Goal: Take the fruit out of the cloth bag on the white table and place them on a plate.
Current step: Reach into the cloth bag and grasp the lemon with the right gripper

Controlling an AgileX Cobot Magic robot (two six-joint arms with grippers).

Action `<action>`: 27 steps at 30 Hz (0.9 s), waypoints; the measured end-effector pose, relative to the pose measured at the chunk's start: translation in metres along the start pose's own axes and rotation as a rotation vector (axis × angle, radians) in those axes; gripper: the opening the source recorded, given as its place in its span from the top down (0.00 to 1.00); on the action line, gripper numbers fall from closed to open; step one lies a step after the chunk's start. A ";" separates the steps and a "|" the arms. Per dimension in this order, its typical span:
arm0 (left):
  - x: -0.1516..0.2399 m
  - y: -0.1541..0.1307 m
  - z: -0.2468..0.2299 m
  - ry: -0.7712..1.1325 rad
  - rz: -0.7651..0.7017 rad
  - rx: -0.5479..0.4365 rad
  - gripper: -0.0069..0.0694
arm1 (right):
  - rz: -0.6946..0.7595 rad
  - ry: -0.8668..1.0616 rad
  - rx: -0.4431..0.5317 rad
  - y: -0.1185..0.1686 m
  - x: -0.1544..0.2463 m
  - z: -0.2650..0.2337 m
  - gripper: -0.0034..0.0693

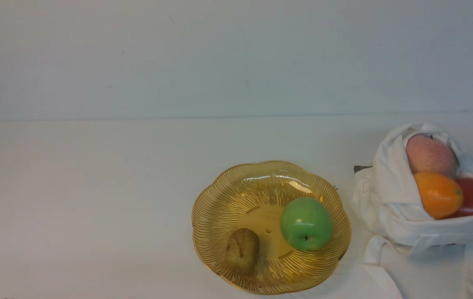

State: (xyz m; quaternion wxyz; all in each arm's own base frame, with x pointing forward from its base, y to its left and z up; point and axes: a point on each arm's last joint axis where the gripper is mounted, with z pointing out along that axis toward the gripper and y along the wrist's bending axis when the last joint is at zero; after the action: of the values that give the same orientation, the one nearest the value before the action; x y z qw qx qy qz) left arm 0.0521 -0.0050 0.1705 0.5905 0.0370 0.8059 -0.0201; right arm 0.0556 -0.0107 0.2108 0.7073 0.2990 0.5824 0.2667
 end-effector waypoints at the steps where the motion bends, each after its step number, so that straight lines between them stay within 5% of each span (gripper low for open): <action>1: 0.000 0.000 0.000 0.000 0.000 0.000 0.92 | 0.006 0.001 -0.007 0.002 -0.002 0.000 0.97; 6: 0.000 0.000 0.000 0.000 0.000 0.000 0.92 | -0.206 0.031 -0.157 0.054 -0.033 -0.001 0.97; 11: 0.000 0.000 0.000 0.000 0.000 0.000 0.92 | -0.488 0.346 -0.182 0.097 -0.042 0.038 0.97; 17: 0.000 0.000 0.000 0.000 0.000 0.000 0.92 | -0.706 0.920 -0.016 0.093 -0.018 0.117 0.97; 27: 0.000 0.000 0.000 0.000 0.000 0.000 0.92 | -0.707 1.114 0.184 0.083 -0.009 0.177 0.93</action>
State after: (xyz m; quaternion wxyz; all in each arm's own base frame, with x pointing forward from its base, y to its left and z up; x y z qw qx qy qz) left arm 0.0521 -0.0050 0.1705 0.5905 0.0370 0.8059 -0.0201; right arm 0.2259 0.0187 0.3030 0.3172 -0.0333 0.9442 0.0824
